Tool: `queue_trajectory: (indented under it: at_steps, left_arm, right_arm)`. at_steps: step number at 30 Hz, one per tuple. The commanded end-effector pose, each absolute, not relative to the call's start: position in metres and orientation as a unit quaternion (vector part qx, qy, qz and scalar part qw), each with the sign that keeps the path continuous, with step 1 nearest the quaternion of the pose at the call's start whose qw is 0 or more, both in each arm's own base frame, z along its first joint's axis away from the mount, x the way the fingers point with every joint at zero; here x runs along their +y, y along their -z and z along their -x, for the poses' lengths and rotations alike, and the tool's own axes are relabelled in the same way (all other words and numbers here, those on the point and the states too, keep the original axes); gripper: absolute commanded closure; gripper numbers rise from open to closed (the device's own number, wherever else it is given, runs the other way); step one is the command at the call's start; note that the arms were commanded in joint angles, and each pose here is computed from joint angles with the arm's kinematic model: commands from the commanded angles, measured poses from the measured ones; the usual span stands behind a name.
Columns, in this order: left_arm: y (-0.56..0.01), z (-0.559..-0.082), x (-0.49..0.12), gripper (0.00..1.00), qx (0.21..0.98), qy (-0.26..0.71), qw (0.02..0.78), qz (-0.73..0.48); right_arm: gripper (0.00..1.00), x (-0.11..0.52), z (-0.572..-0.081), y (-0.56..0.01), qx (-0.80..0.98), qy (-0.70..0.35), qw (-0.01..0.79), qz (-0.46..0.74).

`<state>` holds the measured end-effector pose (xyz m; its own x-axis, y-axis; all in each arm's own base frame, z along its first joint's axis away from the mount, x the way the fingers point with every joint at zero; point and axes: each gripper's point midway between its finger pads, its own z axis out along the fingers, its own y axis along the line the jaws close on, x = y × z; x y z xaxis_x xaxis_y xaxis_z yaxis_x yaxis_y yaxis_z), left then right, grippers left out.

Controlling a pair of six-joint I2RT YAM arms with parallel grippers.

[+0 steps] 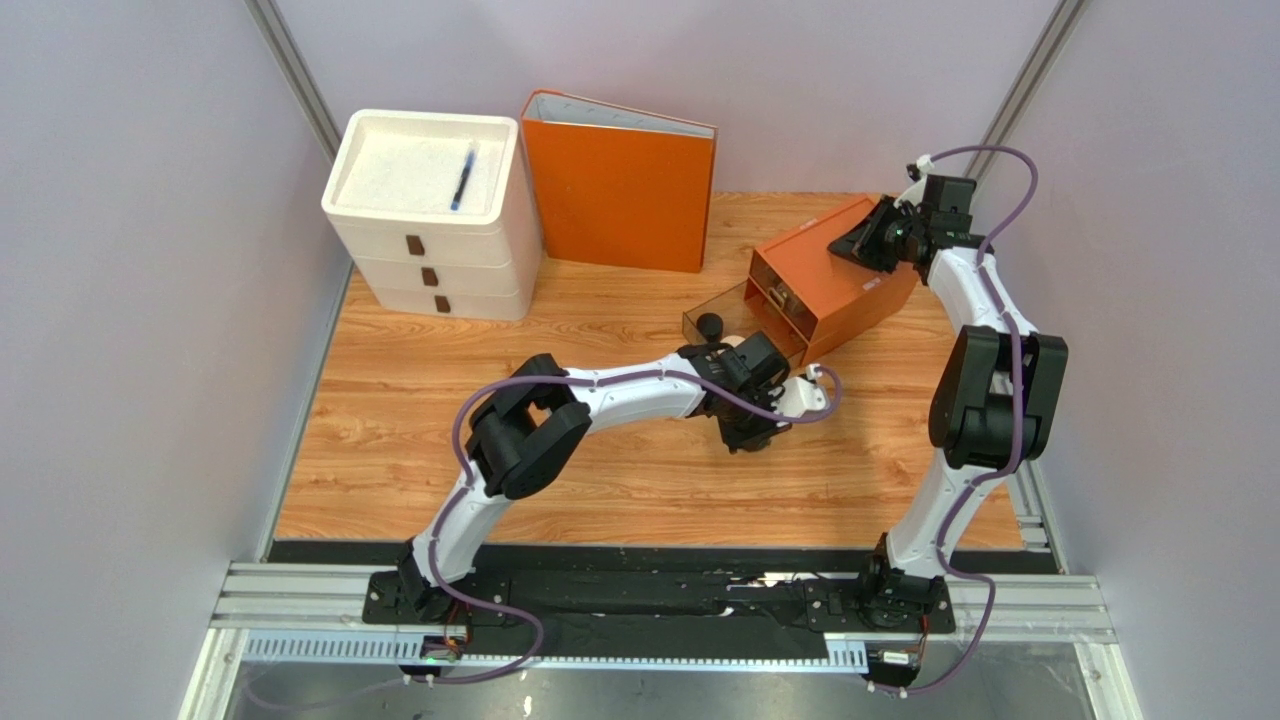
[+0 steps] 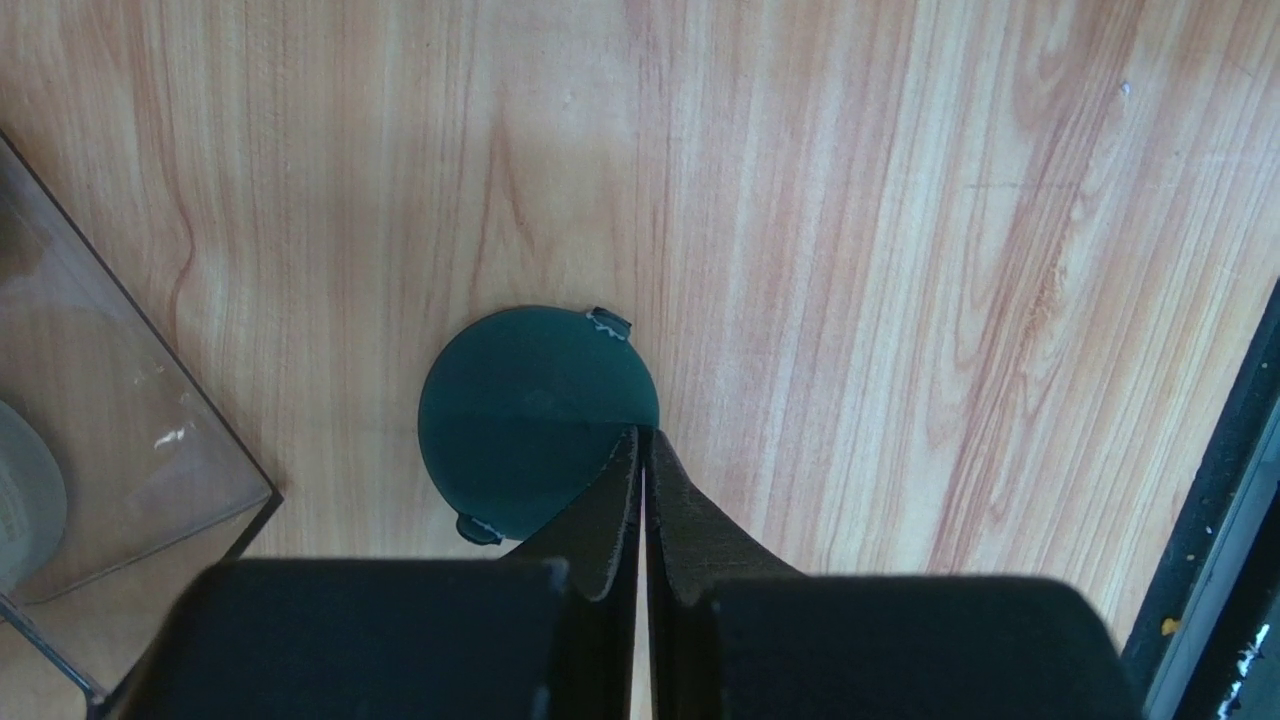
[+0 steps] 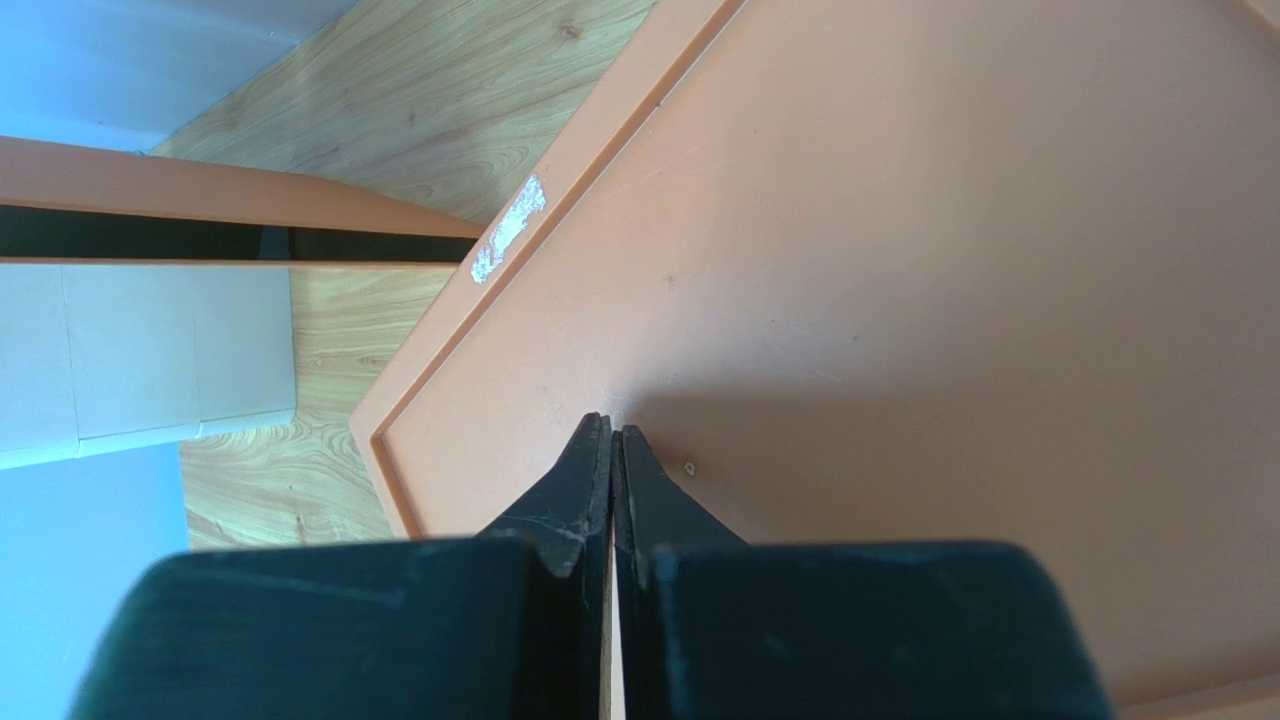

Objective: Organize the makeup

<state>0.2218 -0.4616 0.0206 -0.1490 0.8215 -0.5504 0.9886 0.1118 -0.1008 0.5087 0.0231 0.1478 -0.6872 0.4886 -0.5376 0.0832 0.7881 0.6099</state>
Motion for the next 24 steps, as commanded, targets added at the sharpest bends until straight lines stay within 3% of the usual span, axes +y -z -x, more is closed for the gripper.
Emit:
queue_trajectory:
  at_steps: [1,12,17,18,19,20,21,24]
  left_arm:
    - [0.001,-0.167,-0.413,1.0,0.728,0.226,0.089,-0.641]
    - [-0.103,-0.21,-0.425,1.0,0.719,0.206,0.245,-0.616]
    - [-0.115,-0.222,-0.435,0.99,0.722,0.2,0.263,-0.608]
    - [-0.117,-0.223,-0.436,0.82,0.723,0.201,0.262,-0.606]
    - [-0.108,-0.222,-0.433,0.49,0.728,0.196,0.248,-0.609]
    - [-0.105,-0.22,-0.433,0.05,0.727,0.197,0.244,-0.611]
    - [-0.097,-0.217,-0.43,0.01,0.727,0.195,0.238,-0.614]
    - [-0.086,-0.212,-0.423,0.01,0.727,0.195,0.222,-0.62]
  right_arm:
    - [1.0,0.03,-0.403,-0.007,0.949,-0.204,0.093,-0.223]
    - [1.0,0.032,-0.402,-0.006,0.948,-0.206,0.09,-0.224]
    - [1.0,0.032,-0.402,-0.007,0.948,-0.208,0.092,-0.224]
    - [1.0,0.032,-0.402,-0.006,0.948,-0.208,0.09,-0.224]
    - [1.0,0.032,-0.402,-0.006,0.948,-0.208,0.09,-0.225]
    - [1.0,0.032,-0.403,-0.007,0.948,-0.208,0.092,-0.224]
    - [1.0,0.032,-0.402,-0.007,0.948,-0.209,0.091,-0.224]
    - [1.0,0.031,-0.403,-0.006,0.948,-0.207,0.091,-0.224]
